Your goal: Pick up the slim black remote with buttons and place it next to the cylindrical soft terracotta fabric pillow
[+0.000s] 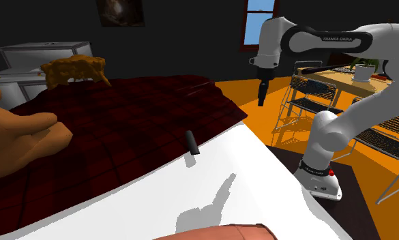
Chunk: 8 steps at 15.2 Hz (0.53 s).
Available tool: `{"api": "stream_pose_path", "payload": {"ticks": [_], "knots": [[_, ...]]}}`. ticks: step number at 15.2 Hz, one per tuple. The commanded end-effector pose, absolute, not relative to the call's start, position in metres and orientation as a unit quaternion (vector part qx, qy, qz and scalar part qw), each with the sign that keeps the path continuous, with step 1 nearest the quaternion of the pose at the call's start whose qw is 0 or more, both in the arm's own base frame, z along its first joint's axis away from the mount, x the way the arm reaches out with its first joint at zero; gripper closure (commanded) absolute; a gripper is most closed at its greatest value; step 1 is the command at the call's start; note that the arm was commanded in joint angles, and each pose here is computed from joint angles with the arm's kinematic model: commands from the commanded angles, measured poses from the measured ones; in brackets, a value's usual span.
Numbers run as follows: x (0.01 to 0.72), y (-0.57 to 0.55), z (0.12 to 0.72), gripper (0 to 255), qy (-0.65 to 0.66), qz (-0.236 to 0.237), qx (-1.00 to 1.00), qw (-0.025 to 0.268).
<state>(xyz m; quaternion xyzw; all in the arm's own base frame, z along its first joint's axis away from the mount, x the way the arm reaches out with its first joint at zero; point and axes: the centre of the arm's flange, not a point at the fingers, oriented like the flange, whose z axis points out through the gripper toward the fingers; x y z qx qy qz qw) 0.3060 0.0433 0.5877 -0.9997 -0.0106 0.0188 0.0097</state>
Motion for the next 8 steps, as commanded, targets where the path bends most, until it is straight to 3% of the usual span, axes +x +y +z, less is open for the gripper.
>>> {"api": "stream_pose_path", "payload": {"ticks": [1, 8], "knots": [[0.306, 0.043, 0.588, 0, -0.011, 0.019, -1.000, 0.010], [0.345, 0.118, 0.548, 0, 0.100, -0.009, -0.995, -0.009]]}}
